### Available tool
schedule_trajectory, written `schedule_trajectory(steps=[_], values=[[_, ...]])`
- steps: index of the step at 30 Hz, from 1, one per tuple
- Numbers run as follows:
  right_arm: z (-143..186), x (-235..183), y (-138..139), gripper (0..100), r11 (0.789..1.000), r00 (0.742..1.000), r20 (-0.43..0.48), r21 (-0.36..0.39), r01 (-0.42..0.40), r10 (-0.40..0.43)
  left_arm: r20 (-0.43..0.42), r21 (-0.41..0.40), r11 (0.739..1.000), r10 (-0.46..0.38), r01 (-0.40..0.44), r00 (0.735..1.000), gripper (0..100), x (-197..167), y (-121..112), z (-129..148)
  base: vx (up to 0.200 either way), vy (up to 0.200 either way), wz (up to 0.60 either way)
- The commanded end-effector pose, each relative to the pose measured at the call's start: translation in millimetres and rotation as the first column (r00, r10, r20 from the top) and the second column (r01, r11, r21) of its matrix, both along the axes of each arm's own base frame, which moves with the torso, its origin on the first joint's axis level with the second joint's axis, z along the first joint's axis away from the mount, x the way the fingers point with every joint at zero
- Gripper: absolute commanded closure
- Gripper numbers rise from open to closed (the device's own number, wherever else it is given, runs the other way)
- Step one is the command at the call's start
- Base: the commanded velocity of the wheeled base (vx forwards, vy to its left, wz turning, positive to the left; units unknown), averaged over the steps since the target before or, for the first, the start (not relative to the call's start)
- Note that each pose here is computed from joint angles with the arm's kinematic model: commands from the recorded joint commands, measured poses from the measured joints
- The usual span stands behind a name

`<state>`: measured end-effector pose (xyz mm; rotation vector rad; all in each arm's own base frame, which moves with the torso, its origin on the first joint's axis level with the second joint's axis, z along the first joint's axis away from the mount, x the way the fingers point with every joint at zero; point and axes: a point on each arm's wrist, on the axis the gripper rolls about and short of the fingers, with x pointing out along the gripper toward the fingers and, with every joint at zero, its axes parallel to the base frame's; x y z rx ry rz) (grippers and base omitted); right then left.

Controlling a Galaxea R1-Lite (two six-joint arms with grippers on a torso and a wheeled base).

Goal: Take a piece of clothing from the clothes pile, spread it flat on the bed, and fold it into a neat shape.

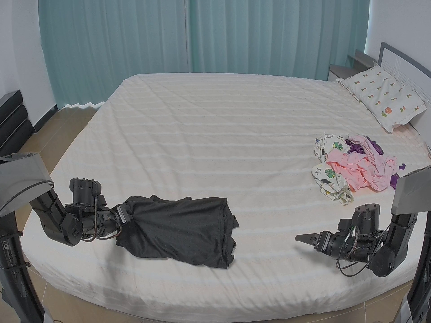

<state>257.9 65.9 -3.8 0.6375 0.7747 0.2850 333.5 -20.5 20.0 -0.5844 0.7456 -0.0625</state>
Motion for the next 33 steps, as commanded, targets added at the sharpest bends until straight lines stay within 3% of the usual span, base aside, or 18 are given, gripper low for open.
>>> schedule_trajectory(steps=[1,10,23,24,32,33], values=[[-0.2,0.3,0.2,0,1.0,1.0,0.0,0.0,0.0,0.0,-0.004,0.0,1.0,0.007,-0.007,1.0,100,0.3,2.2,-1.6,0.0,0.2,0.0],[-0.3,0.3,0.1,0,1.0,1.0,-0.001,-0.001,0.001,-0.001,-0.012,0.0,1.0,0.015,-0.015,1.0,100,0.2,4.8,-3.9,0.0,0.2,0.0],[-0.2,-0.1,2.1,0,1.0,1.0,0.001,-0.002,-0.004,0.004,-0.044,-0.011,1.0,0.007,-0.007,0.999,100,-8.7,4.8,-8.8,0.0,0.0,0.0],[-0.2,-0.1,2.1,0,1.0,1.0,0.001,-0.002,-0.004,0.004,-0.047,-0.011,1.0,0.007,-0.008,0.999,0,-9.0,4.3,-9.5,0.0,0.0,0.0],[0.3,-1.3,6.7,0,1.0,1.0,0.005,-0.004,-0.019,0.019,-0.034,-0.016,0.999,0.049,-0.049,0.998,0,-13.7,15.8,-1.3,0.0,0.0,0.0],[1.4,-1.3,8.4,0,1.0,1.0,0.011,-0.003,-0.025,0.025,-0.032,-0.034,0.995,0.092,-0.093,0.995,0,-19.3,24.0,5.4,0.0,0.0,0.0]])
